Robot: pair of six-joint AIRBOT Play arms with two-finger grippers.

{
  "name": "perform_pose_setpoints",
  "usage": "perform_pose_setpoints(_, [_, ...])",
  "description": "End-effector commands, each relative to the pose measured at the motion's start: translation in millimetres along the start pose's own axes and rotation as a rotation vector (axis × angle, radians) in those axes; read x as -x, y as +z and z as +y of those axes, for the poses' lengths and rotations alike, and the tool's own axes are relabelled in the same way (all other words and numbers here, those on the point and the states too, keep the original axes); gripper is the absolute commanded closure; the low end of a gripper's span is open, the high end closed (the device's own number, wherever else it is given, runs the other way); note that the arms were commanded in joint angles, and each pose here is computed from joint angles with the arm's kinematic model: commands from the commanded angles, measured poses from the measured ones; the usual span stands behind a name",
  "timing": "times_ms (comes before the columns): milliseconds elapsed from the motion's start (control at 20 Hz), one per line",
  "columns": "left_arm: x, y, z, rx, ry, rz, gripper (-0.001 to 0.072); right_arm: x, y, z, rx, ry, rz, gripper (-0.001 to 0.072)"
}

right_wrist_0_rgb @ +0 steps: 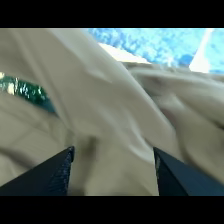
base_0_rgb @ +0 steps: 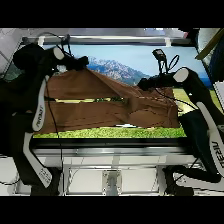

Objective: Fold the clothes and pants, and hang the long-sleeved shirts on hangers.

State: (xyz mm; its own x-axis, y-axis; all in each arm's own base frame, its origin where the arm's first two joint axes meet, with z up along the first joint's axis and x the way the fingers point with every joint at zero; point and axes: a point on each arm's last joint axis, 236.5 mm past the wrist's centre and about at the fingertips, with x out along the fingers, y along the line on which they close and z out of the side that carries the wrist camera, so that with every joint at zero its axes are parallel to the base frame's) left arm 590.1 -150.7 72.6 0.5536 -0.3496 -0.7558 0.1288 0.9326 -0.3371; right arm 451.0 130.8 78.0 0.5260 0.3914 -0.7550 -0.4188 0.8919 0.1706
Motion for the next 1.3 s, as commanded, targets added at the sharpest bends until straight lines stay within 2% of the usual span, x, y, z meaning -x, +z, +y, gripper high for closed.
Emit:
perform_pose_setpoints(0, [114, -33, 36, -0.156, 0.245, 0.146, 0.0698, 72, -9, -22, 0.021, -0.126, 0.025, 0.0160])
perform_pose_setpoints(200, [151, -148, 39, -0.116, 0.253, 0.457, 0.0696, 167, 2, -39, -0.004, -0.245, -0.133, 0.0159])
perform_pose_setpoints(250, [147, -180, 40, -0.078, 0.245, 0.533, 0.0656, 184, 4, -40, -0.007, -0.268, -0.168, 0.0159])
perform_pose_setpoints(350, [132, -239, 45, -0.078, 0.236, 0.674, 0.0163, 207, 5, -42, -0.012, -0.303, -0.214, 0.0159])
perform_pose_setpoints(400, [125, -255, 51, -0.076, 0.244, 0.703, 0.0083, 212, 4, -44, -0.020, -0.314, -0.218, 0.0159])
perform_pose_setpoints(500, [109, -236, 60, -0.088, 0.263, 0.596, 0.0084, 213, -1, -53, -0.041, -0.327, -0.203, 0.0159])
perform_pose_setpoints(600, [111, -158, 81, -0.103, 0.330, 0.294, 0.0084, 208, -5, -65, -0.066, -0.338, -0.183, 0.0159])
perform_pose_setpoints(700, [147, -52, 126, 0.043, 0.448, -0.149, 0.0087, 198, -10, -79, -0.100, -0.342, -0.157, 0.0159])
perform_pose_setpoints(750, [166, -18, 152, 0.164, 0.461, -0.311, 0.0107, 191, -11, -84, -0.115, -0.337, -0.146, 0.0159])
perform_pose_setpoints(800, [175, -7, 183, 0.267, 0.457, -0.361, 0.0108, 179, -11, -87, -0.141, -0.316, -0.132, 0.0159])
perform_pose_setpoints(900, [158, -28, 227, 0.412, 0.420, -0.240, 0.0108, 147, -13, -88, -0.194, -0.234, -0.095, 0.0159])
perform_pose_setpoints(1000, [121, -47, 243, 0.494, 0.336, -0.113, 0.0106, 113, -17, -93, -0.251, -0.167, -0.054, 0.0159])
perform_pose_setpoints(1100, [77, -57, 234, 0.463, 0.254, 0.007, 0.0106, 84, -23, -98, -0.301, -0.120, -0.020, 0.0159])
perform_pose_setpoints(1250, [18, -68, 212, 0.317, 0.271, 0.161, 0.0107, 60, -30, -102, -0.343, -0.082, 0.016, 0.0159])
